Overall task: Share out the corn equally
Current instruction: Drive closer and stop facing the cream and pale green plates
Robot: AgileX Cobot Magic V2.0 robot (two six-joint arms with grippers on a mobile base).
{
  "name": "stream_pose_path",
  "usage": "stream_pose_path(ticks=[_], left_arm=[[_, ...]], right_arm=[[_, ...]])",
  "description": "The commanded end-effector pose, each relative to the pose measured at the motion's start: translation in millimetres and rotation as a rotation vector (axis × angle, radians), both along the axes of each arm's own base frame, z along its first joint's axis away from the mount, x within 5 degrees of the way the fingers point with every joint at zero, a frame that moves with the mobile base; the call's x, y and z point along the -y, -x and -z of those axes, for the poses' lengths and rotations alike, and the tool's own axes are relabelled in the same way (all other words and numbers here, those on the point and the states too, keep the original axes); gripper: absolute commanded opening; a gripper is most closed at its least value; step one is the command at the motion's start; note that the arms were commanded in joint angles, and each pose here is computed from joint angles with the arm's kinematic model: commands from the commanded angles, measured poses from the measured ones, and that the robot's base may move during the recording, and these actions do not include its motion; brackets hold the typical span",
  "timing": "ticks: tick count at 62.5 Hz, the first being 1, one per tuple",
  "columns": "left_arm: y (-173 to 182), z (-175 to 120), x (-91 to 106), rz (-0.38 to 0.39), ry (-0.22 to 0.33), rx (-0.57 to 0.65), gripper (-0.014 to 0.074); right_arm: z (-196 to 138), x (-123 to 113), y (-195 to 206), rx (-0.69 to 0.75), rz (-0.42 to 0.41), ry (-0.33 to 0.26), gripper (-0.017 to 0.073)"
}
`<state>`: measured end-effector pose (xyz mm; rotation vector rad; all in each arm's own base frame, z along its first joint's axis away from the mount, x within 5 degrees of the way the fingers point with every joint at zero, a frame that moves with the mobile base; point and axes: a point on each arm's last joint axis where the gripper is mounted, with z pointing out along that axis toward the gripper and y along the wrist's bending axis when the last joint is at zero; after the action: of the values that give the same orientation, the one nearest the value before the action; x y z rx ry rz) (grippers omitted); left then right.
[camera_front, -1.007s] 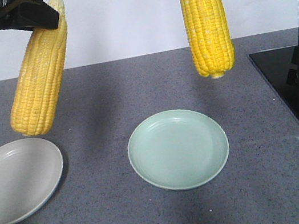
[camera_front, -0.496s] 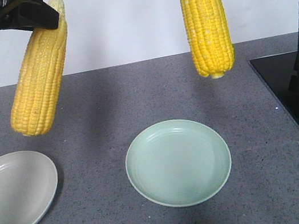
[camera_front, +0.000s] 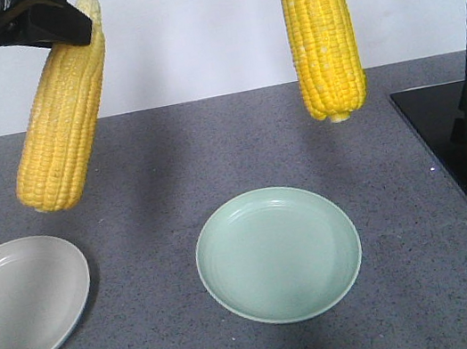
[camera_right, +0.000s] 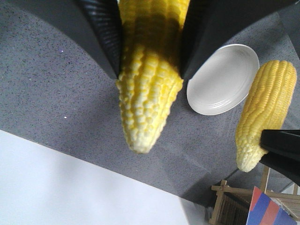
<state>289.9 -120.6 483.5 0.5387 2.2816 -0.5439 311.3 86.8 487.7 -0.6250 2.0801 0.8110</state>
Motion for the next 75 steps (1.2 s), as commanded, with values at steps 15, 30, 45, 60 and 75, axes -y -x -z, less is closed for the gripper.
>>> stream_pose_path(ticks=[15,30,45,60,75], left_arm=[[15.8,-20.7,-3.3,0.001,0.057,0.067,-0.0007],[15.8,-20.7,-3.3,0.001,0.057,0.067,-0.0007],[15.8,-20.7,-3.3,0.001,0.057,0.067,-0.0007],[15.8,-20.7,-3.3,0.001,0.057,0.067,-0.0007],[15.8,-20.7,-3.3,0.001,0.057,0.067,-0.0007]], right_arm=[[-19.4,-0.6,17.7,0.044,-0.032,-0.04,0.0026],[-19.4,-0.6,17.7,0.044,-0.032,-0.04,0.0026],[-19.4,-0.6,17.7,0.044,-0.032,-0.04,0.0026],[-19.4,-0.6,17.7,0.044,-0.032,-0.04,0.0026],[-19.4,-0.6,17.7,0.044,-0.032,-0.04,0.0026]])
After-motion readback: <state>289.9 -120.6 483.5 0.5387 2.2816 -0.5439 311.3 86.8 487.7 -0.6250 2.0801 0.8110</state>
